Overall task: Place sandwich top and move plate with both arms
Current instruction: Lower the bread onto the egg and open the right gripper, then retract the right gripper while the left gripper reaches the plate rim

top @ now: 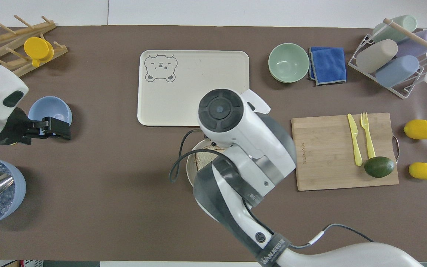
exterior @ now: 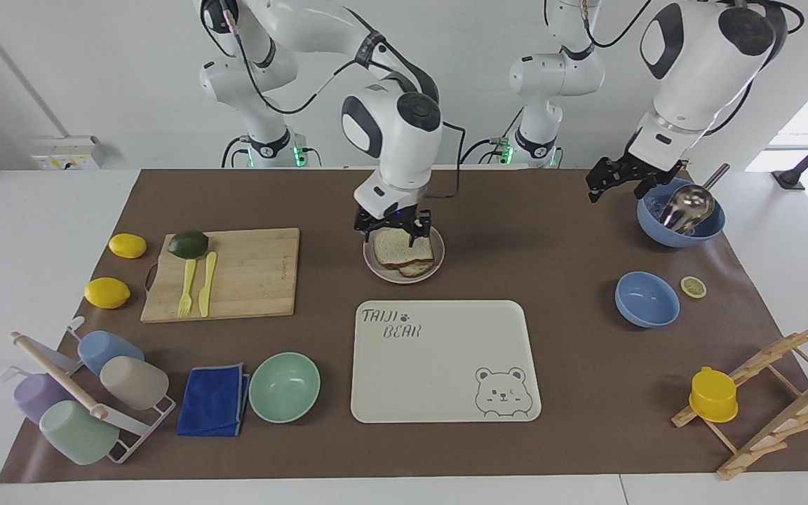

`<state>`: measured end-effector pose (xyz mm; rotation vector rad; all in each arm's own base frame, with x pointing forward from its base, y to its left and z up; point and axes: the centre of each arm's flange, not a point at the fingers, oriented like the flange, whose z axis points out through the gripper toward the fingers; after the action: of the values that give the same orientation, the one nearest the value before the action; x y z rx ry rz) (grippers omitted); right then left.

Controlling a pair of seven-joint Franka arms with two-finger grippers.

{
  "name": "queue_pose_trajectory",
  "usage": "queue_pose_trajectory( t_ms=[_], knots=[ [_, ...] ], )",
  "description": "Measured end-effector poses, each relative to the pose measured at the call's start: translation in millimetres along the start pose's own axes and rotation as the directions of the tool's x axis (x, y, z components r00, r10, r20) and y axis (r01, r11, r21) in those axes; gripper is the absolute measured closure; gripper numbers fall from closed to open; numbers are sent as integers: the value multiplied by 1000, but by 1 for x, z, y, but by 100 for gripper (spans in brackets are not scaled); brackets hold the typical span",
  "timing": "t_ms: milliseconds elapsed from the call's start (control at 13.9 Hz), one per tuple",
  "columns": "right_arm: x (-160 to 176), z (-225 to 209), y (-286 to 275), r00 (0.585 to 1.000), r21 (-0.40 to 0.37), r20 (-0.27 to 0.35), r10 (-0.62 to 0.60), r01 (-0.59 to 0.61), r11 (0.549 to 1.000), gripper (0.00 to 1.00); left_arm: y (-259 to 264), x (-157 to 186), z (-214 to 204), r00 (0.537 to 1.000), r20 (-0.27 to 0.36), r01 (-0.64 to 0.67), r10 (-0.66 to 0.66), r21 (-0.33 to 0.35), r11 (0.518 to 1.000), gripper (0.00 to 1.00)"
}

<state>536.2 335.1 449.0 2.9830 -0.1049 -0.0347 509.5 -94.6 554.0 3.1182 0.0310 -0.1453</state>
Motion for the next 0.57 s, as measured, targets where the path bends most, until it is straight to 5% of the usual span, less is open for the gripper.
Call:
queue_pose_trajectory(
  t_ms=[287, 574],
  knots=[
    [36, -30, 129, 997, -30, 62, 52, -50, 998, 0, 82, -25, 75, 1000, 0, -31, 31, 12, 999, 0],
    [32, -81, 246, 995, 5, 90, 51, -52, 999, 0, 140, -59, 156, 999, -6, -47, 46, -48, 998, 3]
  ],
)
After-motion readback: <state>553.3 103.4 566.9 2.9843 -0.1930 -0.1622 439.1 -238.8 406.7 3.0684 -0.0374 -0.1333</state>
